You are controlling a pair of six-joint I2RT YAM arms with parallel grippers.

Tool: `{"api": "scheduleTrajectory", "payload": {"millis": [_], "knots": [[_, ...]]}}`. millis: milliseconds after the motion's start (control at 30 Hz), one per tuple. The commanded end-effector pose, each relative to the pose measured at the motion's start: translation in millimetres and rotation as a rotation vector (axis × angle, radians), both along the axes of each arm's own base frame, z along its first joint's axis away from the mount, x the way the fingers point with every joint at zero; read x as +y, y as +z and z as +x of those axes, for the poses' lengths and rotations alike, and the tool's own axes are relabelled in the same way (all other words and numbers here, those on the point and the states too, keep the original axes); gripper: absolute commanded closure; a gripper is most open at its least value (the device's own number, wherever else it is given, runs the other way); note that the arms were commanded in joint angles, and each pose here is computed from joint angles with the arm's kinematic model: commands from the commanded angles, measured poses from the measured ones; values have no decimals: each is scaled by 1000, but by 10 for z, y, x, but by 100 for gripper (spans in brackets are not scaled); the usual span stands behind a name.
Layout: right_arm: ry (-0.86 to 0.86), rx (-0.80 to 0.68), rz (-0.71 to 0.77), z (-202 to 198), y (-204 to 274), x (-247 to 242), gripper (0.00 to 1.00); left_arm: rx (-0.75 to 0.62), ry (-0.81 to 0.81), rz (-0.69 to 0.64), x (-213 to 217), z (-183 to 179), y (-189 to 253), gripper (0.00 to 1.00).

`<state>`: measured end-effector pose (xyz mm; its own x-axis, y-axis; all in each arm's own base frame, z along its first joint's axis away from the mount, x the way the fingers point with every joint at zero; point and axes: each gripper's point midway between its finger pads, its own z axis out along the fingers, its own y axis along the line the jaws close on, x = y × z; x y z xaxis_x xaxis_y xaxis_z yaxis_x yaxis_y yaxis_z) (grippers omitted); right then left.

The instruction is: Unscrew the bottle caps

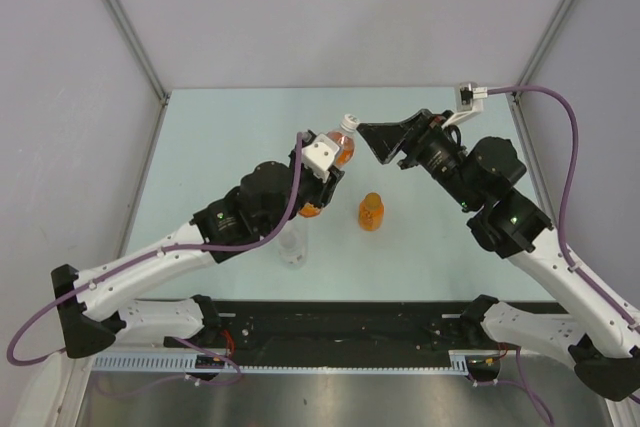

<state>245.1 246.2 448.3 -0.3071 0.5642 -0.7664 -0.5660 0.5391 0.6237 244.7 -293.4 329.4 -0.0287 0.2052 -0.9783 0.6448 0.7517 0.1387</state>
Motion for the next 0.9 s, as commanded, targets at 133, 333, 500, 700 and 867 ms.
{"api": "scheduleTrajectory", "payload": {"millis": [133,333,500,700,867], "knots": [[-13,-33,76,76,195,64,20,-55,14,-27,-1,-8,175,100],[6,-39,83,80,202,141,24,-50,-4,-9,-74,-39,136,100],[11,-41,77,86,191,163,32,-50,-12,-2,-109,-51,129,100],[17,-35,68,89,159,184,39,-49,-19,4,-143,-63,121,100],[19,-15,47,104,79,206,40,-51,-22,1,-159,-76,143,100]]}}
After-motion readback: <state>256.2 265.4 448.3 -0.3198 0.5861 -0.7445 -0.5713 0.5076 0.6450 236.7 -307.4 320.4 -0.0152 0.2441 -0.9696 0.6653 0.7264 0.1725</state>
